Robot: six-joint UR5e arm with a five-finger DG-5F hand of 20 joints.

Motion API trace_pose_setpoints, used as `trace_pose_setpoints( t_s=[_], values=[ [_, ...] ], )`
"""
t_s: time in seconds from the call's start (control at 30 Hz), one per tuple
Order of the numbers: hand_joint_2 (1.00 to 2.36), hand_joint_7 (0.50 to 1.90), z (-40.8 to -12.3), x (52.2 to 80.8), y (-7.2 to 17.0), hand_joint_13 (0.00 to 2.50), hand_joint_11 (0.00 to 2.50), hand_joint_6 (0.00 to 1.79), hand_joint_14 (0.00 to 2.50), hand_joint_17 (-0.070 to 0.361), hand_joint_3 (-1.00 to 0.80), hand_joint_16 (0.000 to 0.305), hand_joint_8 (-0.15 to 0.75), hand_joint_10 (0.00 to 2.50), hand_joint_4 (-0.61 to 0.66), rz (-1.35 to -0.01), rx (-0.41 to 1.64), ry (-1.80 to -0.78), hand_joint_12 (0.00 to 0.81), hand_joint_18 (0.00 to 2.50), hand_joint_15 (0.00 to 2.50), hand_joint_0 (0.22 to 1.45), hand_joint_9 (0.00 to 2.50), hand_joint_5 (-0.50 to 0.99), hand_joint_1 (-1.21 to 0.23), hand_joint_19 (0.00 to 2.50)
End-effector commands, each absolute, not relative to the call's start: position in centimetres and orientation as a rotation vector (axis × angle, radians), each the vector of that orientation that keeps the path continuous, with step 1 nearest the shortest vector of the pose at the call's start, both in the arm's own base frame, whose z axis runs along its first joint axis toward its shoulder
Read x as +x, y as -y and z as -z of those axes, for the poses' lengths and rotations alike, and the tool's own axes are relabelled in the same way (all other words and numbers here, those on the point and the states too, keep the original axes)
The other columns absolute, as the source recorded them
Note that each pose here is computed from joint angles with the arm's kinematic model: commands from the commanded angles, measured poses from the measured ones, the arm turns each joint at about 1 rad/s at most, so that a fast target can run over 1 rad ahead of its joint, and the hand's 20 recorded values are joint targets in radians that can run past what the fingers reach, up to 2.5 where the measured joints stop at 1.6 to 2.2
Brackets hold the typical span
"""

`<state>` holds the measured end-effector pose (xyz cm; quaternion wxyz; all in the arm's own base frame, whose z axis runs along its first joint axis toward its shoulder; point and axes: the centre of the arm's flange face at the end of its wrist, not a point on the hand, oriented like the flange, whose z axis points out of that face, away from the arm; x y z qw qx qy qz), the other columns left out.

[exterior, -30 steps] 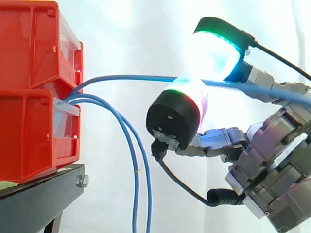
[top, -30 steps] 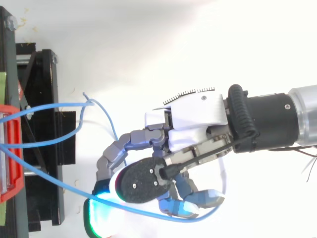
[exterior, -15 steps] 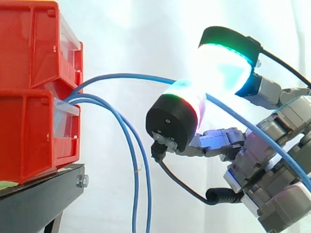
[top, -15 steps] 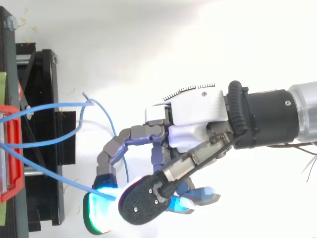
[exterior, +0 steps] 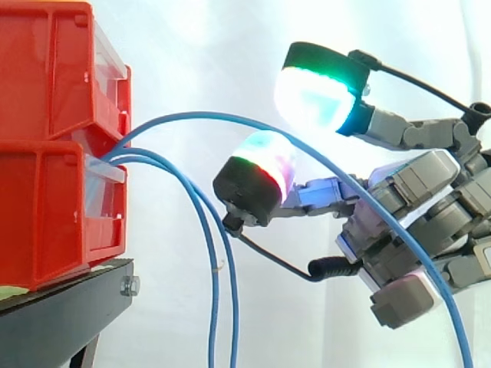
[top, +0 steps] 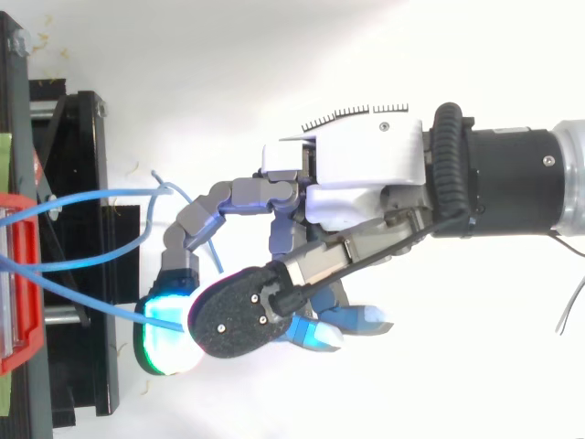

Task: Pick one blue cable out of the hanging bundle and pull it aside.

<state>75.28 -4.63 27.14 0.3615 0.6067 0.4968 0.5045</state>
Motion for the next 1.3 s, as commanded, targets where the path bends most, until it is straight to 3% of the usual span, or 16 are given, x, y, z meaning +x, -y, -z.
trace_pose_setpoints(
  t_s=[0.0, 0.1, 0.17, 0.63, 0.73, 0.93, 1.17, 1.27],
  values=[
    [1.0, 0.8, -27.89, 75.34, 4.69, 1.86, 1.27, 0.82, 0.01, 0.145, -0.5, 0.064, 0.293, 0.03, -0.06, -1.271, 1.552, -1.296, 0.405, 1.06, 1.24, 0.41, 1.55, 0.0, -0.56, 0.74],
    [1.0, 0.8, -28.15, 75.38, 4.89, 1.82, 1.3, 0.83, 0.01, 0.131, -0.5, 0.058, 0.263, 0.03, -0.07, -1.262, 1.546, -1.288, 0.361, 1.0, 1.28, 0.45, 1.54, -0.01, -0.6, 0.78],
    [1.0, 0.8, -28.02, 75.39, 4.8, 1.84, 1.28, 0.83, 0.01, 0.14, -0.5, 0.062, 0.282, 0.03, -0.07, -1.257, 1.547, -1.29, 0.385, 1.04, 1.25, 0.46, 1.55, 0.0, -0.62, 0.76],
    [1.0, 0.8, -28.01, 75.39, 4.59, 1.79, 1.32, 0.83, 0.01, 0.118, -0.5, 0.052, 0.237, 0.03, -0.11, -1.248, 1.536, -1.301, 0.326, 0.97, 1.27, 0.49, 1.57, 0.0, -0.73, 0.79],
    [1.0, 0.83, -28.0, 75.37, 4.56, 1.77, 1.35, 0.84, 0.01, 0.104, -0.5, 0.046, 0.203, 0.03, -0.15, -1.245, 1.53, -1.309, 0.289, 0.94, 1.3, 0.56, 1.57, 0.0, -0.76, 0.82],
    [1.01, 0.84, -28.0, 75.37, 4.44, 1.8, 1.34, 0.84, 0.01, 0.108, -0.34, 0.048, 0.2, 0.03, -0.15, -1.227, 1.505, -1.328, 0.313, 0.98, 1.28, 0.6, 1.63, 0.01, -0.82, 0.78],
    [1.01, 0.87, -28.0, 75.38, 4.33, 1.79, 1.33, 0.84, 0.02, 0.11, -0.33, 0.049, 0.209, 0.03, -0.17, -1.221, 1.494, -1.337, 0.322, 0.99, 1.27, 0.6, 1.64, 0.01, -0.82, 0.78],
    [1.01, 0.87, -28.0, 75.38, 4.31, 1.74, 1.31, 0.84, 0.02, 0.103, -0.43, 0.046, 0.187, 0.04, -0.18, -1.22, 1.491, -1.34, 0.304, 0.94, 1.24, 0.56, 1.62, 0.0, -0.72, 0.81]
  ],
)
